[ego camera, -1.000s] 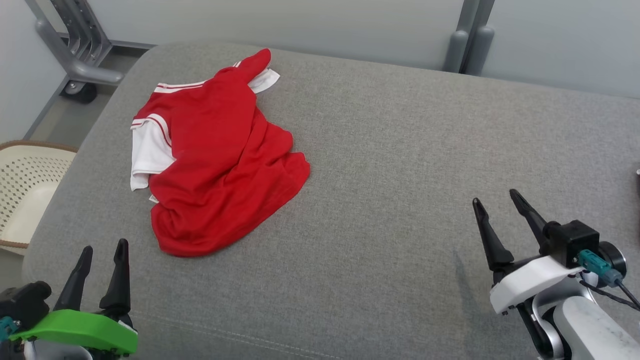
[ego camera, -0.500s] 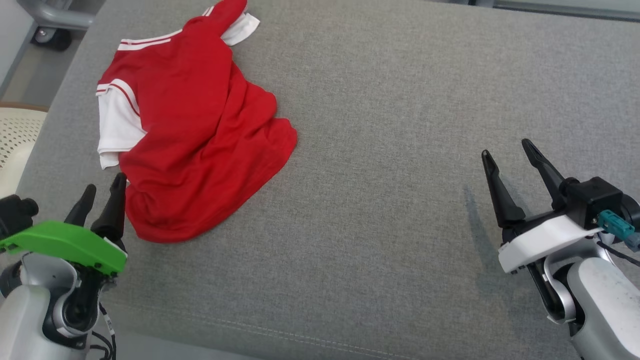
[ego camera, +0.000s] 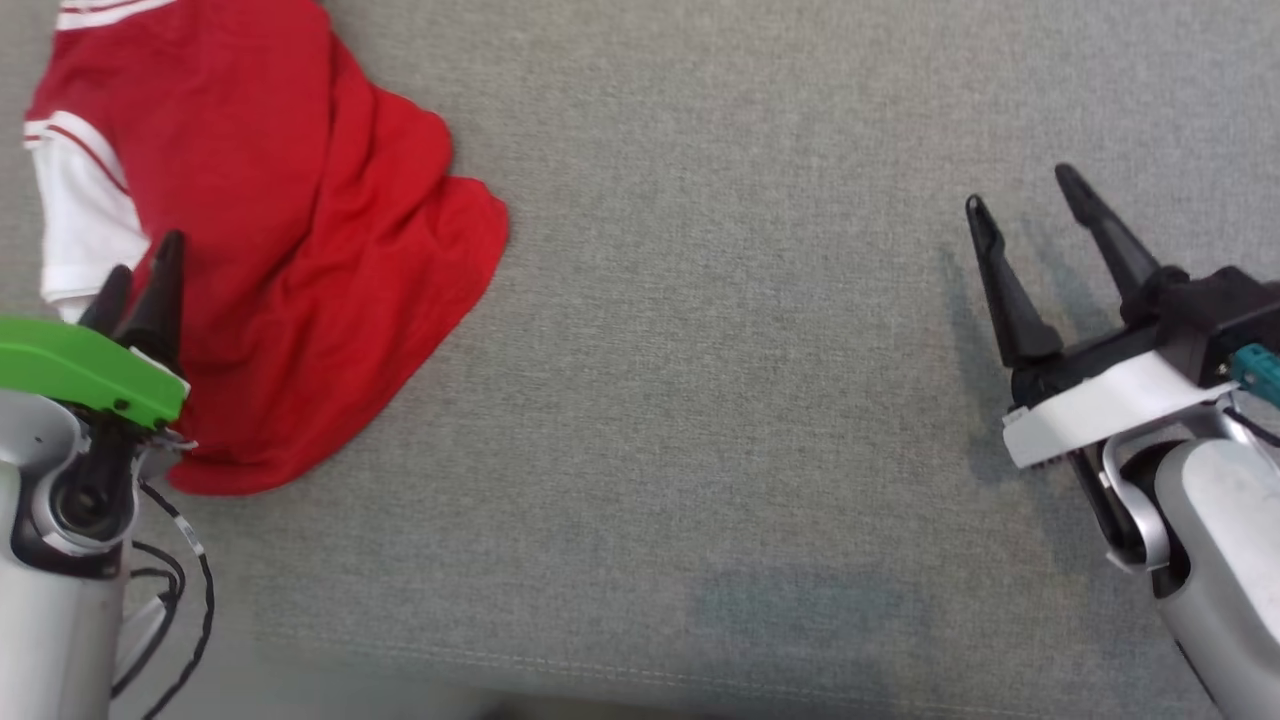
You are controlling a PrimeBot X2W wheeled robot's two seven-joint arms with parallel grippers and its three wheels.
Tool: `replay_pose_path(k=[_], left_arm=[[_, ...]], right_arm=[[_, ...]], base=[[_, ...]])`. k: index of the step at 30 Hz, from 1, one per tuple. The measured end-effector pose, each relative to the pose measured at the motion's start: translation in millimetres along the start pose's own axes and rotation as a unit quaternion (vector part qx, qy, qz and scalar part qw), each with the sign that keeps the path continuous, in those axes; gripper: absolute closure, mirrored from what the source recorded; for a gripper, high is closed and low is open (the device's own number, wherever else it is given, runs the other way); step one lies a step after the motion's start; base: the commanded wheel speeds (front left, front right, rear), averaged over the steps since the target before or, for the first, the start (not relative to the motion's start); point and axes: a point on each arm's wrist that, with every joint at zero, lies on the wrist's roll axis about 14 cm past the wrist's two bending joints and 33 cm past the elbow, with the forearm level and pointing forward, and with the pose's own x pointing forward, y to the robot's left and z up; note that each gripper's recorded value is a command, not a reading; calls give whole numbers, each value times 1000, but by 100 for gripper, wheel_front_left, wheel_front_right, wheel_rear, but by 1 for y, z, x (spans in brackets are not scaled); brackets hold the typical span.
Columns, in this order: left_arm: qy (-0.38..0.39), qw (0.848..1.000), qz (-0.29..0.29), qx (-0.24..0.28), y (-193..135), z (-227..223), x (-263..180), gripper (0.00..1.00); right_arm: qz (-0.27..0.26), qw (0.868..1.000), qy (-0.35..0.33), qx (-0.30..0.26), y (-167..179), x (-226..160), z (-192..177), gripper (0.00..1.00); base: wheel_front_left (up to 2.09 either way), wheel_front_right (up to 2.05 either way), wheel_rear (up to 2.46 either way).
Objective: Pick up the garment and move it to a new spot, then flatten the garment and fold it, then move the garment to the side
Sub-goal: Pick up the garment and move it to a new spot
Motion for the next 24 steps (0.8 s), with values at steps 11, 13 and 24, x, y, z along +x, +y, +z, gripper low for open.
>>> replay_pose_path(k=[11, 13, 24], left_arm=[[56, 998, 30, 3, 7, -40, 55, 4], [62, 997, 34, 6, 9, -43, 61, 53], [68, 997, -7, 42, -19, -45, 76, 100]], right_arm=[[-37, 999, 17, -6, -41, 11, -29, 0], [-43, 999, 22, -6, -45, 9, -33, 0], [-67, 997, 23, -7, -57, 1, -36, 0]], base=[[0, 0, 0], [0, 0, 0], [0, 0, 0]])
